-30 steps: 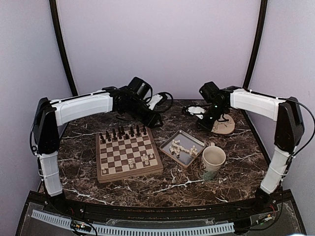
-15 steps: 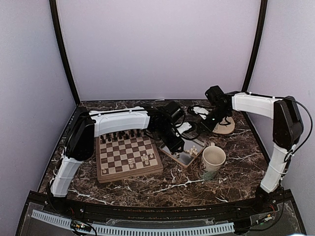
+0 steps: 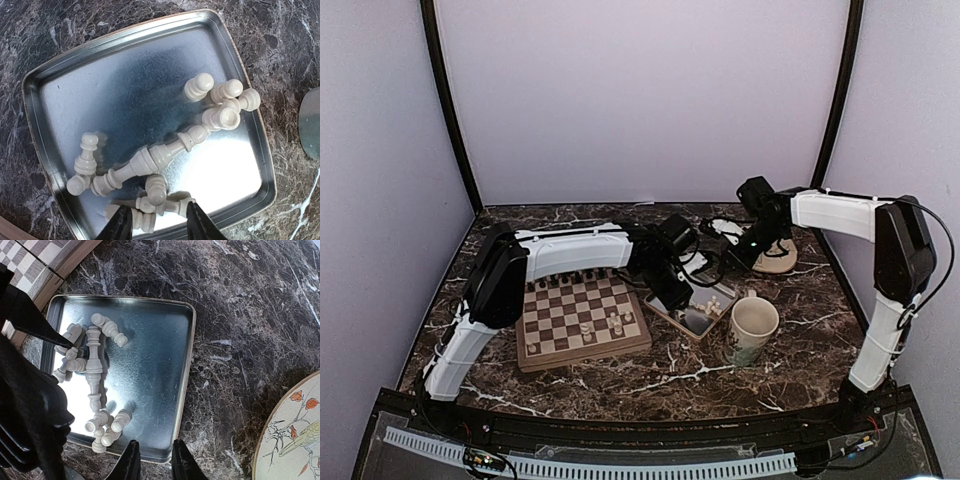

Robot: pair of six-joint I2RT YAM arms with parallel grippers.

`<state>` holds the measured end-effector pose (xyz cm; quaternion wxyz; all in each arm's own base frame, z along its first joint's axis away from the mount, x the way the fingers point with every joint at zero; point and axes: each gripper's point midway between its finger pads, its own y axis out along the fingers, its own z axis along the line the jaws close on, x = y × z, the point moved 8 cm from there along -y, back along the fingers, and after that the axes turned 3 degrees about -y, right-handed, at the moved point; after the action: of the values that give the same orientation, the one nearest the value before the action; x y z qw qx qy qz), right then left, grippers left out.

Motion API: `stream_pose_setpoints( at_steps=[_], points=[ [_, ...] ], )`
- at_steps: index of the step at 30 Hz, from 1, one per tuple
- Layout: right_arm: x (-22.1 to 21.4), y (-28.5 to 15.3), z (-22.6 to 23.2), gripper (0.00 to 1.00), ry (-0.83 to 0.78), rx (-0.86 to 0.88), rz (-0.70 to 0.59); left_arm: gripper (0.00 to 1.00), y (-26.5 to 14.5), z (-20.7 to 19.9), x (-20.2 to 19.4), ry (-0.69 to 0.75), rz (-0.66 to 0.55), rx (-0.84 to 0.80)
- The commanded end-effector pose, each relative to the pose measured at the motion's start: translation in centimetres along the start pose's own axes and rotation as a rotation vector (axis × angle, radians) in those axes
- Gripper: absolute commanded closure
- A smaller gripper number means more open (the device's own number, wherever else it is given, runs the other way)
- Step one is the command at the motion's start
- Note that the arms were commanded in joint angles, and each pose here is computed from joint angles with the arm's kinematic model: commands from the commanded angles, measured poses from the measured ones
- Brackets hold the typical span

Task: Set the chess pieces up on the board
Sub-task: Pick up the pawn from the storage box.

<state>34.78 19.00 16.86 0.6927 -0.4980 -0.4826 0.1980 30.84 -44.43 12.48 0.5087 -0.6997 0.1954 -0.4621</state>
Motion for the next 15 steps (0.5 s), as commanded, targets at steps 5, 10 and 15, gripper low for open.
stream_pose_setpoints(
  at_steps=[5,10,15],
  points=[
    [-0.4,0.9,0.0,0.77,0.019,0.024,0.006,0.65,-0.3,0.3,1.6,-0.015,-0.066,0.029],
    [-0.5,1.0,0.0,0.78,0.019,0.023,0.014,0.69,0.1,0.3,1.8,-0.017,-0.078,0.024],
    [-0.4,0.6,0.0,0.78,0.018,0.016,0.008,0.72,0.7,0.2,1.8,-0.022,-0.076,0.011]
  ],
)
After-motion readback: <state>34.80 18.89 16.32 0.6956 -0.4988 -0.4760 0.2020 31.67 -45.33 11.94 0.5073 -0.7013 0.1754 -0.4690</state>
